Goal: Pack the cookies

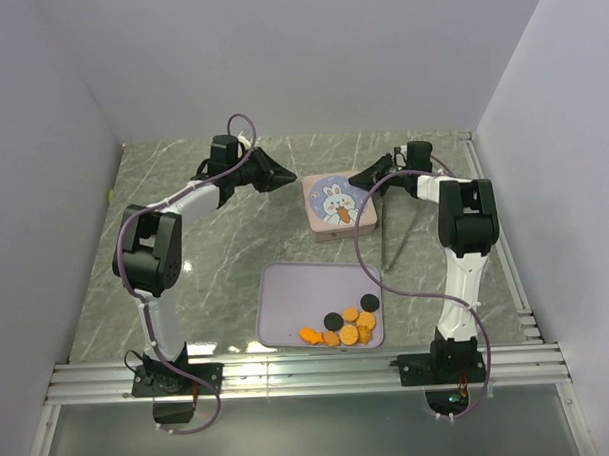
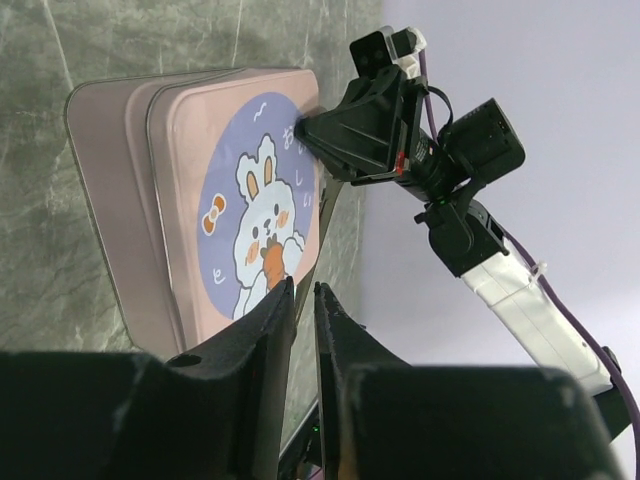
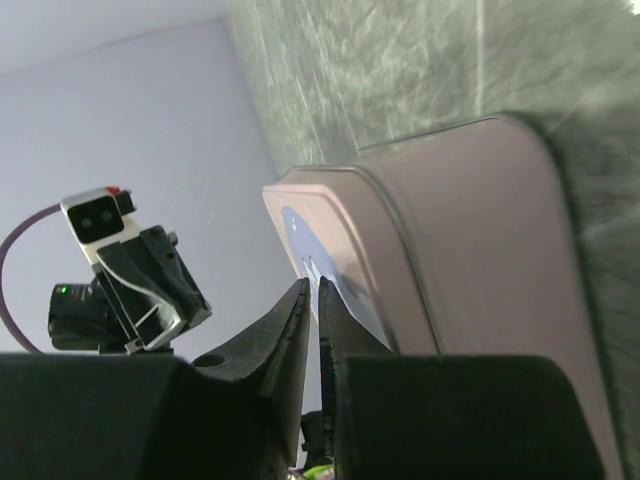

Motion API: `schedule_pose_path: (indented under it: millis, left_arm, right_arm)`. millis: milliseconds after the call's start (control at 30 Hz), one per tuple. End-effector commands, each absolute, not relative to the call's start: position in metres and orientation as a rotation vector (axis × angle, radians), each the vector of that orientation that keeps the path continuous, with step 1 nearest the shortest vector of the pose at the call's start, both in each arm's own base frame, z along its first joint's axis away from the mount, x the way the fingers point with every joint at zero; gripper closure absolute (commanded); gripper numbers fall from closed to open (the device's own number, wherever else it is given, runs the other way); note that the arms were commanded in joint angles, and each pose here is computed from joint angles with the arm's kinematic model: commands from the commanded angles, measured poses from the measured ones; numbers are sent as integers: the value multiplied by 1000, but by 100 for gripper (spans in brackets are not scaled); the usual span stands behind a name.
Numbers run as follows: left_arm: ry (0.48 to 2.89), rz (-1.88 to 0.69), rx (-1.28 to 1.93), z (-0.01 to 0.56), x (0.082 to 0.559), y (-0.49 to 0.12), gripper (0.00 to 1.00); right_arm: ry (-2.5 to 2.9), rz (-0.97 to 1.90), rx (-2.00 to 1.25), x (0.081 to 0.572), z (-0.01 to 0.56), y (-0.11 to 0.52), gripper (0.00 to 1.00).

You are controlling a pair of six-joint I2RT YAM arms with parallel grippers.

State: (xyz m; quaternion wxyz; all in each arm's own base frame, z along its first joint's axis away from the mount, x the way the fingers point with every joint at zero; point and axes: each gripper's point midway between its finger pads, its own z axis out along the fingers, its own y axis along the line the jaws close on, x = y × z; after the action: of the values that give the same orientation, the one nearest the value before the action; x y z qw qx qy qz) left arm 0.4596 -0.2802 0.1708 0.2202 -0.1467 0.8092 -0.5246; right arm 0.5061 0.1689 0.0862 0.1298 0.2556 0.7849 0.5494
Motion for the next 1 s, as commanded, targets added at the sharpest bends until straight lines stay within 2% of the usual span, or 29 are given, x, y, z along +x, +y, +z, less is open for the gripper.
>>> schedule_pose_path:
  millis: [0, 233, 467, 567, 600, 667, 700, 733, 867, 967]
  left_arm:
    - [2173, -1455, -332, 196, 459, -280, 79]
    - [2137, -1445, -325, 210, 478, -283, 78]
    - [2095, -1377, -252, 238, 490, -272, 78]
    - [2092, -1311, -237, 239, 485, -258, 74]
    - [2054, -1292, -221, 255, 481, -248, 72]
    - [2048, -1229, -210, 252, 473, -233, 66]
    - [2000, -1197, -211, 270, 467, -218, 63]
    - [2015, -1163, -220, 259, 459, -208, 59]
    - [1961, -989, -243, 279, 427, -156, 52]
    - [1959, -809, -240, 276, 412, -125, 48]
  right_arm:
    - [2226, 1579, 643, 516, 118, 167, 85]
    - [2164, 1523, 480, 510, 191, 165, 82]
    - [2093, 1434, 320, 478, 265, 168, 64]
    - [2090, 1342, 239, 453, 288, 171, 56]
    - [2090, 1315, 212, 437, 300, 173, 55]
    - [2118, 1231, 152, 421, 296, 180, 53]
    - [2158, 1206, 141, 405, 295, 181, 52]
    - [2192, 1152, 141, 399, 286, 181, 52]
    - [2303, 1004, 17, 353, 259, 194, 51]
    - [2267, 948, -52, 319, 270, 202, 49]
